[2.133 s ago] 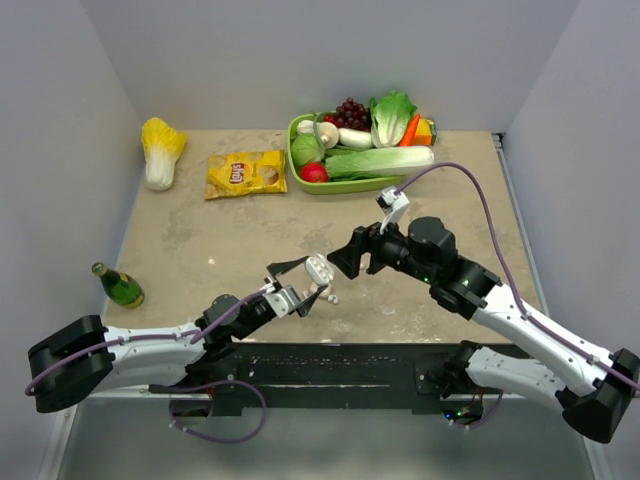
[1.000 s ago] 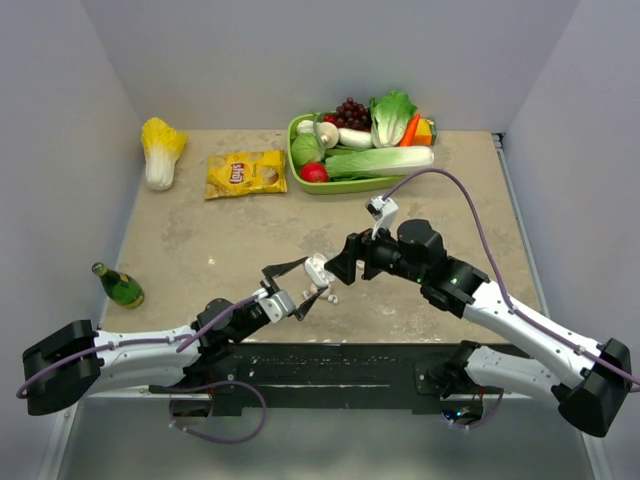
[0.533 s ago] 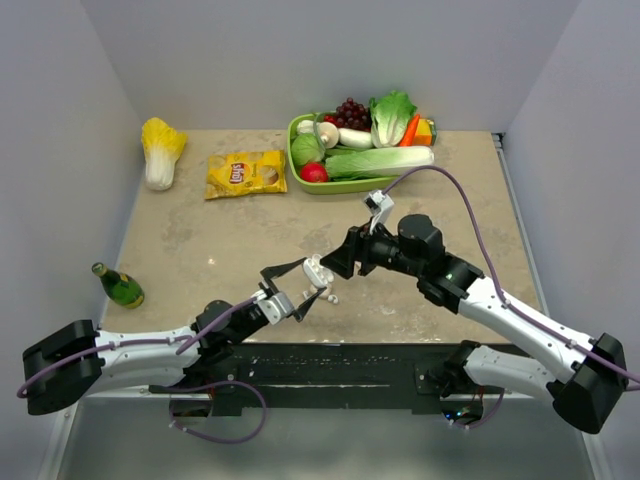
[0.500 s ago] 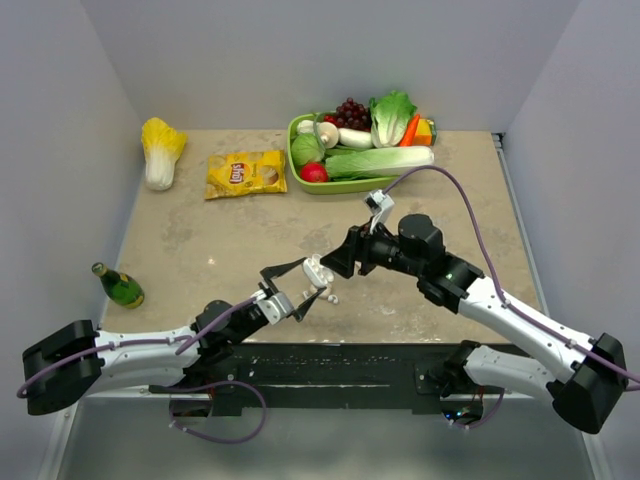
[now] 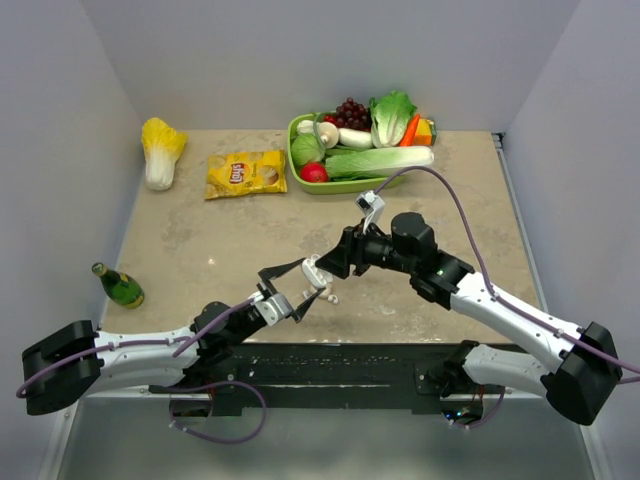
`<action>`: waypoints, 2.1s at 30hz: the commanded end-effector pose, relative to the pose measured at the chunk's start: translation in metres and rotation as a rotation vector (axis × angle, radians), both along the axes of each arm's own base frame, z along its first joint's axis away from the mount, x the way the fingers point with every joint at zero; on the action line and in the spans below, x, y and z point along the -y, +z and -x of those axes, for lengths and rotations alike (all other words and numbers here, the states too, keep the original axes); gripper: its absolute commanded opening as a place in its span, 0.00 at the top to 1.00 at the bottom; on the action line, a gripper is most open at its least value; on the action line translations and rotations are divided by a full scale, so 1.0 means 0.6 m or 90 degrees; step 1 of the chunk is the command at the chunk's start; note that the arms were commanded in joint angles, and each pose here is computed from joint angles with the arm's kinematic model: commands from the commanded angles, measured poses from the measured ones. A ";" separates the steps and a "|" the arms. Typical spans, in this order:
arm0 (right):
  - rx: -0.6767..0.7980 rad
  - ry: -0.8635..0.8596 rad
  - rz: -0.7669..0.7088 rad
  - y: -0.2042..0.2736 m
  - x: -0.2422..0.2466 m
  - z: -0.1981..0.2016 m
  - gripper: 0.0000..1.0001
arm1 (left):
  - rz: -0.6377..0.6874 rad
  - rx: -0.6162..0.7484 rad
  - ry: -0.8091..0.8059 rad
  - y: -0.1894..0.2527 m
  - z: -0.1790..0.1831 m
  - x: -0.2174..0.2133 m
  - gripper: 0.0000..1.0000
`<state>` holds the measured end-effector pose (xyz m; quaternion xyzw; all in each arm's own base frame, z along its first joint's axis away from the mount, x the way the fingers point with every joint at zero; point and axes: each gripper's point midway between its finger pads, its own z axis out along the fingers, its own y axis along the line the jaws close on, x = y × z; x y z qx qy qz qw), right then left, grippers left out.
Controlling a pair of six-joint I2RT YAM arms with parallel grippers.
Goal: Insert the wireless bluetooth earbuds into the charging case
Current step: Adjust the charging case.
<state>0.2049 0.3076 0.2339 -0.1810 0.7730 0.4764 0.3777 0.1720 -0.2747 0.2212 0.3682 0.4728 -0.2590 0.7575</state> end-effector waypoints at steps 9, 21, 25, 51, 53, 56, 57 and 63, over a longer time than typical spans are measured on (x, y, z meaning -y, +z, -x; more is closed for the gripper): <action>0.021 0.017 -0.012 0.009 -0.004 0.002 0.69 | 0.045 0.027 -0.001 0.033 0.006 -0.005 1.00; 0.125 -0.016 0.055 0.054 0.035 -0.011 1.00 | -0.008 -0.050 0.025 -0.010 -0.019 0.019 0.83; 0.153 -0.021 0.061 0.072 0.044 -0.010 1.00 | -0.006 -0.059 0.034 -0.016 -0.023 0.018 0.83; 0.382 -0.209 0.272 0.148 0.120 -0.034 1.00 | -0.013 -0.311 -0.048 0.013 -0.020 0.017 0.17; 0.413 -0.210 0.323 0.146 0.122 -0.031 1.00 | -0.016 -0.314 -0.079 0.036 -0.018 0.019 0.19; 0.449 -0.204 0.361 0.150 0.109 -0.008 1.00 | -0.022 -0.328 -0.144 0.047 -0.009 0.019 0.22; 0.456 -0.214 0.372 0.152 0.112 -0.006 1.00 | -0.016 -0.333 -0.133 0.046 -0.024 0.012 0.22; 0.491 -0.248 0.449 0.158 0.126 -0.004 1.00 | -0.016 -0.376 -0.197 0.046 -0.025 0.024 0.21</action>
